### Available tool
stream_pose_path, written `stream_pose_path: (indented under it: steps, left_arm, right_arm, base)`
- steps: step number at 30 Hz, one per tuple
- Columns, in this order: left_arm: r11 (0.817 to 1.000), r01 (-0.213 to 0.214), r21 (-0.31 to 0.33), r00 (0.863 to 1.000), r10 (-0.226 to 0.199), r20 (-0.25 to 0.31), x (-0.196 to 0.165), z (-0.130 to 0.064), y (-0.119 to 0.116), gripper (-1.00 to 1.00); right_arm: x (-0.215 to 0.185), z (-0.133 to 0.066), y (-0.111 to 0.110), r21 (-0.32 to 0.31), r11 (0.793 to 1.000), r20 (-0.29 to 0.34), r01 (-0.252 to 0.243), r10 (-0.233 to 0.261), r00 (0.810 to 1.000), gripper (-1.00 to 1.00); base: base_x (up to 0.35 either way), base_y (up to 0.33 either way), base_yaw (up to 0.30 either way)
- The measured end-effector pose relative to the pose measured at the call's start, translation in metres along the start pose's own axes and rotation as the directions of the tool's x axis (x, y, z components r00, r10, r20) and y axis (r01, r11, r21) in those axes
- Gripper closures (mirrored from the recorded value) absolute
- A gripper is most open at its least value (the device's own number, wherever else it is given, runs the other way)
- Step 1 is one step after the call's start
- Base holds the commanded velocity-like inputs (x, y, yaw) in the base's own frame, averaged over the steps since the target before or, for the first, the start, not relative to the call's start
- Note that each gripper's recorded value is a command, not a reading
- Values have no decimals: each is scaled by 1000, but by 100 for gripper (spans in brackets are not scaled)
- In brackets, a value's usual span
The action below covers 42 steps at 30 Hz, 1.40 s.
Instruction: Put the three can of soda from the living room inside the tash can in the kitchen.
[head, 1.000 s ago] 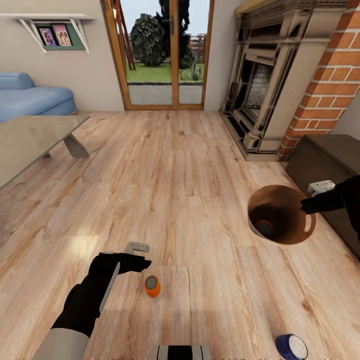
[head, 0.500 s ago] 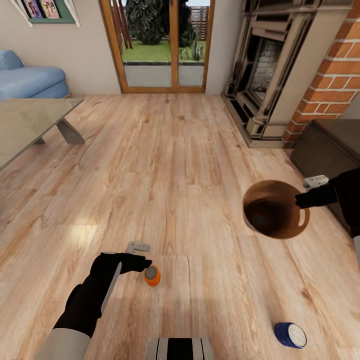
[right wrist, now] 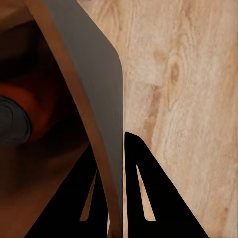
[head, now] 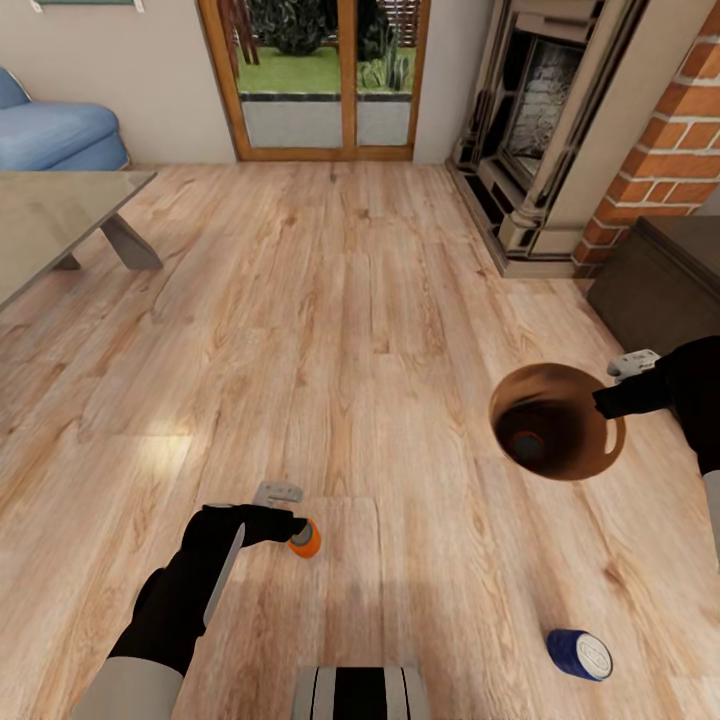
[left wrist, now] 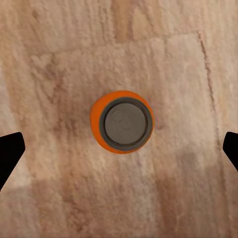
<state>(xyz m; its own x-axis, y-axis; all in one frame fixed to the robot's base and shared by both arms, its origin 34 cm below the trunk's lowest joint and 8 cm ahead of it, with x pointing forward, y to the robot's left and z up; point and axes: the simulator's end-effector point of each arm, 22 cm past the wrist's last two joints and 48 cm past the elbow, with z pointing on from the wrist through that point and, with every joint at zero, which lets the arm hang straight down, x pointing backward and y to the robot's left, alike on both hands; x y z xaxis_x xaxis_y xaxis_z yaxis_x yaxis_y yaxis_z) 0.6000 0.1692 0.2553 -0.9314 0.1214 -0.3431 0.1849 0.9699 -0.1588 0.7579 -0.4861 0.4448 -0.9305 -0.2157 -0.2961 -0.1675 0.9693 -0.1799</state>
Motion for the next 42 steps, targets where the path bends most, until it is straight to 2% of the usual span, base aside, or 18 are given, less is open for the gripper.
stream_pose_path:
  steps: [22, 36, 42]
  left_arm:
    - [1000, 1, 2, 1000, -1, 5, -2, -1, -2, -100]
    - [1000, 19, 22, 997, -18, -70, 30, 31, -8, -100]
    - [999, 26, 27, 995, -24, -96, 44, 44, -8, -100]
  right_arm:
    - [0, 1, 2, -1, 1000, 0, 2, -2, 1000, 100]
    - [18, 44, 10, -12, 1000, -65, 12, -12, 998, 100]
    - [0, 48, 20, -2, 999, -19, 48, -48, 999, 100]
  base:
    - [52, 0, 0]
    - [0, 0, 0]
    - [0, 0, 0]
